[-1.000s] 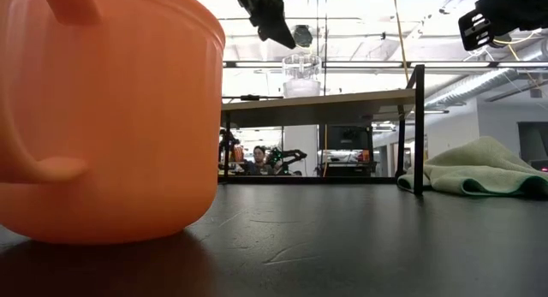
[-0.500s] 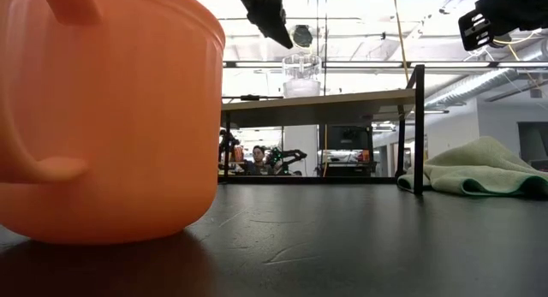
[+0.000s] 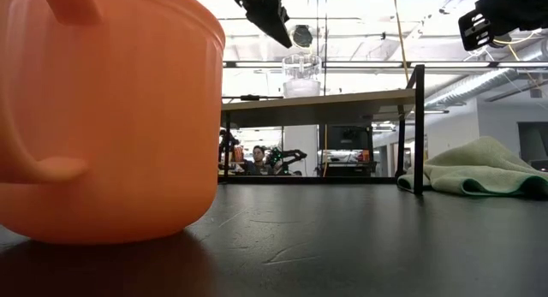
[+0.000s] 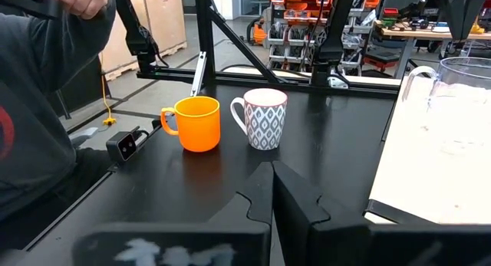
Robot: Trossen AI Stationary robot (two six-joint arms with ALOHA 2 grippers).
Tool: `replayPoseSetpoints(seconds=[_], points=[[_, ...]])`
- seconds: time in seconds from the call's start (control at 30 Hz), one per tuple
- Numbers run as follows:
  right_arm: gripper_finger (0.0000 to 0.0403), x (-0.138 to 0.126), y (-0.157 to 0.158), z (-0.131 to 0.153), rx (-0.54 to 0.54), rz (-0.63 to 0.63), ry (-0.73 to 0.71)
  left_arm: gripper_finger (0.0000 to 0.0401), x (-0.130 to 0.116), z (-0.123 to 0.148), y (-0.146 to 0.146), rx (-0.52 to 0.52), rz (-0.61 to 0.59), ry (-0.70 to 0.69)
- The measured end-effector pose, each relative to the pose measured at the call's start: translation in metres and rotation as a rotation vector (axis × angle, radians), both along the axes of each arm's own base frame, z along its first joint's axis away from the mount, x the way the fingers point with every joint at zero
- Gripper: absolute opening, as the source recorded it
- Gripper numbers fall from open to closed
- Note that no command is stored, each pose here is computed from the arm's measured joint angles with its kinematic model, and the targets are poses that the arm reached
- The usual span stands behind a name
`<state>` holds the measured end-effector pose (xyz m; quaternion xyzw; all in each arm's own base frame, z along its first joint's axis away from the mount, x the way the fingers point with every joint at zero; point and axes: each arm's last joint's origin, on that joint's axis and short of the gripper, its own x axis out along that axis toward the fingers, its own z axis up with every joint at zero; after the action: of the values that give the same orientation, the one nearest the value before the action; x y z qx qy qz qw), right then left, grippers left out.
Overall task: Stack small to large cups/mugs on shelf
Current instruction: Put the transparent mug on the shelf
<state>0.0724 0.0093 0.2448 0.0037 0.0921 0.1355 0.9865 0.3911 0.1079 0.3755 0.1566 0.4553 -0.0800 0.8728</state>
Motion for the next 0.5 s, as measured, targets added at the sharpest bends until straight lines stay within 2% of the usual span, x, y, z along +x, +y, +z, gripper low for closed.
replayPoseSetpoints(seconds=[0.27, 0.5], points=[[0.0000, 0.0000, 0.0000, 0.0000, 0.000, 0.000, 0.000, 0.0004, -0.0022, -0.0013, -0.0006, 0.021, -0.042, 0.026], [0.0000, 0.0000, 0.0000, 0.0000, 0.000, 0.000, 0.000, 0.0028, -0.0026, -0.0016, -0.0012, 0.027, -0.055, 0.032]])
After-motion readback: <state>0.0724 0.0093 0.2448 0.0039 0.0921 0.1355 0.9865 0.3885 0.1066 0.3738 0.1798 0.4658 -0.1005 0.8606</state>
